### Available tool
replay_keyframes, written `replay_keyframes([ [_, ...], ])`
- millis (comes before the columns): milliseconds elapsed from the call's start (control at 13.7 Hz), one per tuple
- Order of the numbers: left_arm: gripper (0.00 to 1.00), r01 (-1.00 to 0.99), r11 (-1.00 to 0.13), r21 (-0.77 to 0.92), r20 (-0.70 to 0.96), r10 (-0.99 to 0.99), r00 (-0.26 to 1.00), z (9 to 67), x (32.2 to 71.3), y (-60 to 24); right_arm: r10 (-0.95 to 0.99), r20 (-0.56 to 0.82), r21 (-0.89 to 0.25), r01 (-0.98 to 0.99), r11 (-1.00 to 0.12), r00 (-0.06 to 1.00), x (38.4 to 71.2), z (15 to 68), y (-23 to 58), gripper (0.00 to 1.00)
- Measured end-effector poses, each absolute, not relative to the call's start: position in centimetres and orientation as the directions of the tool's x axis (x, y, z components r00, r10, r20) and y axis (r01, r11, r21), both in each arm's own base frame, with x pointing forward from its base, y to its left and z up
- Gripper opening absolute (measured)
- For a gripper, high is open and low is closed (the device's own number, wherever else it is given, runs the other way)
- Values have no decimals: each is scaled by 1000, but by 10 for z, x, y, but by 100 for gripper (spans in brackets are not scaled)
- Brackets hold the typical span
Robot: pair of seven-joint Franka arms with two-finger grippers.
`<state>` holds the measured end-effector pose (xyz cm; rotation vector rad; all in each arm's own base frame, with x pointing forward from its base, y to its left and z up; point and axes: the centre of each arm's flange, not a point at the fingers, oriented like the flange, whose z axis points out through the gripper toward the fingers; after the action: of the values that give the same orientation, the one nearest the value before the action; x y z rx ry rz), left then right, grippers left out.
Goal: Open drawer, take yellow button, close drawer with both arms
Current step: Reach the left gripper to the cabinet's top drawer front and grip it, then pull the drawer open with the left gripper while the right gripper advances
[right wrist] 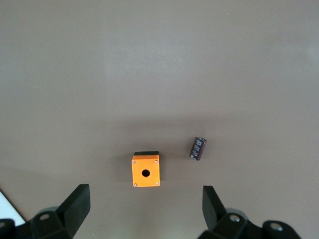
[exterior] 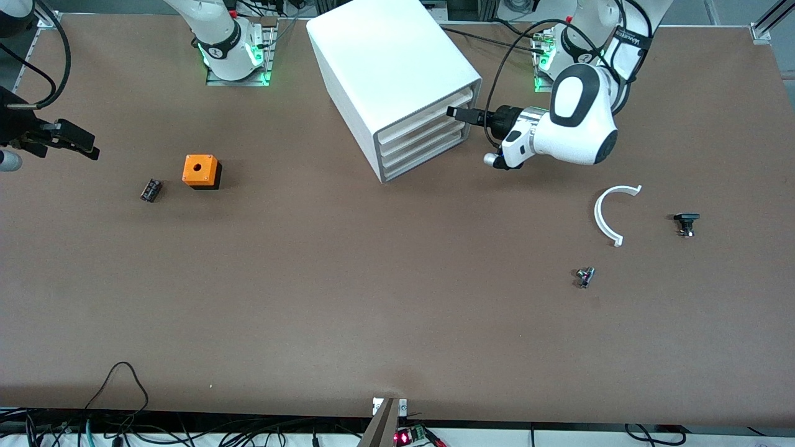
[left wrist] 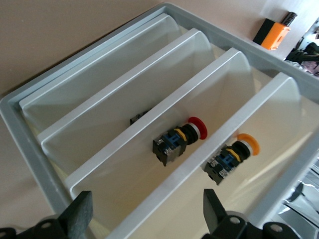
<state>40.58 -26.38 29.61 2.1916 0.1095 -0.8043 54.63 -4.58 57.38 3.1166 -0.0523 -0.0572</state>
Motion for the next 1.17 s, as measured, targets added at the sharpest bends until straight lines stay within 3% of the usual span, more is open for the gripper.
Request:
replay_keyframes([
  [365, 93, 333, -678, 655, -571, -156, 806, 288, 383, -298, -34, -38, 25, -33, -999, 999, 547, 573, -46, 100],
  [438, 88, 336, -676, 656, -568, -147, 810, 288, 384, -298, -34, -40, 25, -33, -999, 999, 547, 572, -46, 100],
  [656, 55, 335, -673, 659, -566, -151, 810, 288, 382, -299, -33, -46, 25, -32, -999, 998, 549, 568, -46, 100],
  [802, 42, 333, -669, 665, -560, -152, 814, 290, 385, -298, -33, -47, 25, -32, -999, 998, 549, 568, -46, 100],
  [1167, 38, 298, -667, 683, -430, -38, 902, 300, 425, -261, -30, -47, 24, -28, -999, 998, 549, 568, -45, 100],
])
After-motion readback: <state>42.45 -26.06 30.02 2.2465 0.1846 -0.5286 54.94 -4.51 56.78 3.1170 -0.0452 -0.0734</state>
